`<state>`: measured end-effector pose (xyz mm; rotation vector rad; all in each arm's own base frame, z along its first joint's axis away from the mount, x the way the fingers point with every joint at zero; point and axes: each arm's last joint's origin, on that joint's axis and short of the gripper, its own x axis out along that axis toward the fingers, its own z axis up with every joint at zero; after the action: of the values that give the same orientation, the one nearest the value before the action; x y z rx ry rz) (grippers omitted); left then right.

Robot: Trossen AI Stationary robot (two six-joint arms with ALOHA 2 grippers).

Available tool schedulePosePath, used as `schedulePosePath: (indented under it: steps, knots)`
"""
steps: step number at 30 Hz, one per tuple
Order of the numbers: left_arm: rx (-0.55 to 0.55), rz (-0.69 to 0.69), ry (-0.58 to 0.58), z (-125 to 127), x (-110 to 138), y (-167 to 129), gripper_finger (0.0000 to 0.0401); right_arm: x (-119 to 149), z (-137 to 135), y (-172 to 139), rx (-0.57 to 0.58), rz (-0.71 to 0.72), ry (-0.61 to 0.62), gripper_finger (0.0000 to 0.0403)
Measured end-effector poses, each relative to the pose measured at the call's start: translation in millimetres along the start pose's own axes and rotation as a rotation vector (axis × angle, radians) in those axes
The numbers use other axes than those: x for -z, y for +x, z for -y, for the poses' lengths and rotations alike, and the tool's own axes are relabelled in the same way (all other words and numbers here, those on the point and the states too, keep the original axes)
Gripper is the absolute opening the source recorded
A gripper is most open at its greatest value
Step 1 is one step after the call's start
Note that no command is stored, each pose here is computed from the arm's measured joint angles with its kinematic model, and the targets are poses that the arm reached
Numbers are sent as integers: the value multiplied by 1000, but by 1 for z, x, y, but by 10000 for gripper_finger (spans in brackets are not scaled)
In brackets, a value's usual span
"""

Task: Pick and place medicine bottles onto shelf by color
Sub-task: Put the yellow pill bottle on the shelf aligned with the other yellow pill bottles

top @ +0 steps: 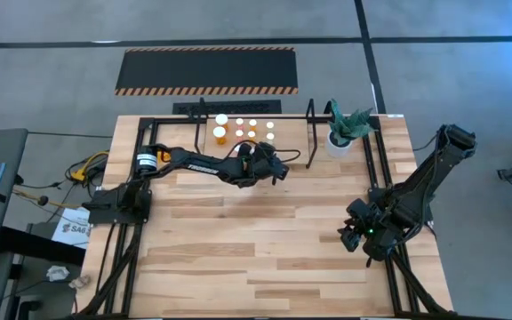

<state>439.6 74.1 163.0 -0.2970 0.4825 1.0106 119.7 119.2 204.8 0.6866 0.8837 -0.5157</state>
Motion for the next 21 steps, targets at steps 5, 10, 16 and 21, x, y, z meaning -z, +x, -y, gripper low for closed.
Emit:
schedulePosePath:
  steps: [5,10,16,21]
  knots:
    - [0,2,-18,-1,-1,1,108,0,0,0,0,0,0,225]
    - [-2,2,-23,-1,-1,2,108,0,0,0,1,0,0,225]
    - [-1,-2,-32,-2,-2,3,108,0,0,0,0,0,0,225]
    - [0,-4,-35,-2,-2,3,108,0,0,0,0,0,0,225]
